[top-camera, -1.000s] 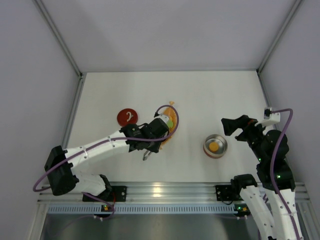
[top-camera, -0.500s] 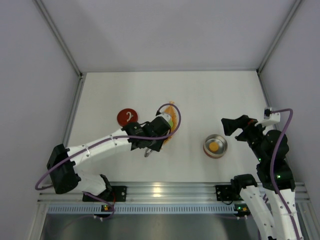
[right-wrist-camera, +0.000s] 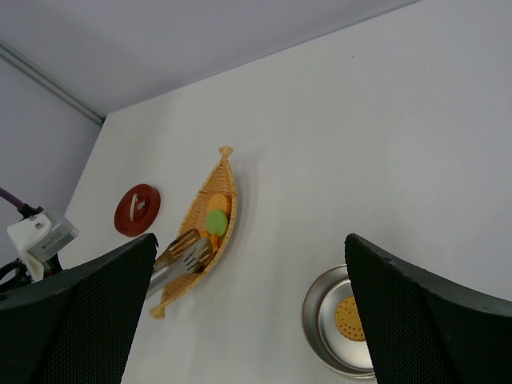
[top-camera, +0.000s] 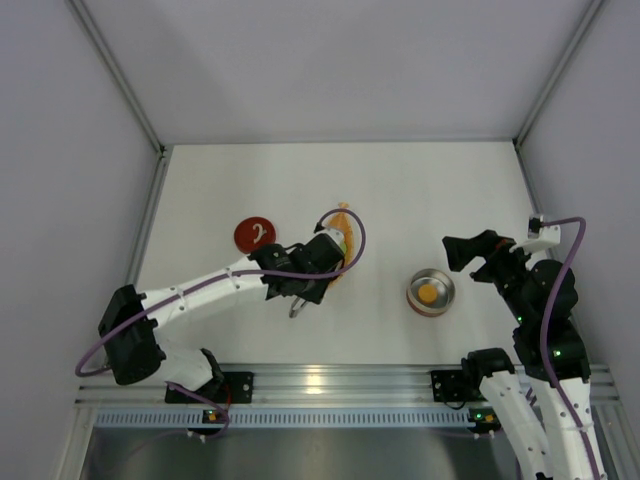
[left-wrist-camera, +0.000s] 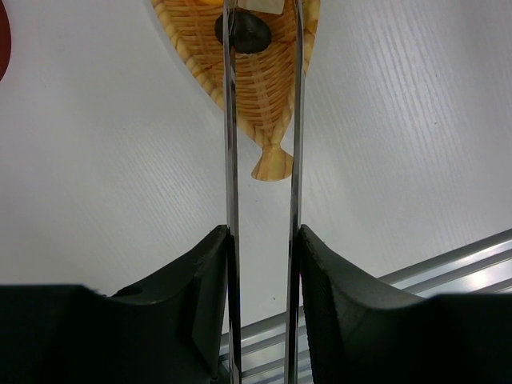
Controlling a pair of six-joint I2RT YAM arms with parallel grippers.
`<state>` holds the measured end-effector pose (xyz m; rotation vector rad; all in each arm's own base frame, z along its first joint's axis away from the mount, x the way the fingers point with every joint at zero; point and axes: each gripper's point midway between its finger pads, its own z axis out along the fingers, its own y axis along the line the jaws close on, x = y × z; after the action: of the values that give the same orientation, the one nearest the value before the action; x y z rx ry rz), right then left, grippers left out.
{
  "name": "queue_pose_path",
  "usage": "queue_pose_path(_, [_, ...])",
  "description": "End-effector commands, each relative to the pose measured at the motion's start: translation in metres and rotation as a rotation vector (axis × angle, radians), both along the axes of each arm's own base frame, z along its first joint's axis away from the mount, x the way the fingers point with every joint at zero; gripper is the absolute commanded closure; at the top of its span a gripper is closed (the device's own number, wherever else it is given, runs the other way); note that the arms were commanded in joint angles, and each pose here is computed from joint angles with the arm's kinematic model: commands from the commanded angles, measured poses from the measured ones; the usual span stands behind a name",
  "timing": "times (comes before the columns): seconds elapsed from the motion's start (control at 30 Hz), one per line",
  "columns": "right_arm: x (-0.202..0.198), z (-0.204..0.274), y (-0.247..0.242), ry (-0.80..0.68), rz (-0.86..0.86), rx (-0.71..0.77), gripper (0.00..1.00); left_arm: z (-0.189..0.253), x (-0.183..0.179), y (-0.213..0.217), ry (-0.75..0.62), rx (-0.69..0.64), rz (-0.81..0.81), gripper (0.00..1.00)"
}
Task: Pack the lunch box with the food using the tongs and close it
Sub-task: Pick up the fake food from the plate.
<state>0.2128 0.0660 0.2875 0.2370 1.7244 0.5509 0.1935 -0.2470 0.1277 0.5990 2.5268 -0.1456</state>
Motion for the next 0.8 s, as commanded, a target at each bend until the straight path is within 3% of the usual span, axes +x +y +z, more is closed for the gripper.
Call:
queue_pose_path(0.0, [0.004,0.008,-0.002,-0.026,-0.012,0.002,0.01,0.014,0.011,-0.005,-0.044,-0.019,0.012,0.58])
queue_pose_path(0.33, [0.002,0.008,-0.003,-0.029,-0.013,0.001,0.01,0.024,0.011,-0.001,-0.058,-0.023,0.019,0.71])
queue_pose_path(0.77, [0.002,0.008,-0.003,-0.027,-0.012,0.005,0.00,0.071,0.019,-0.012,-0.130,-0.117,0.013,0.72])
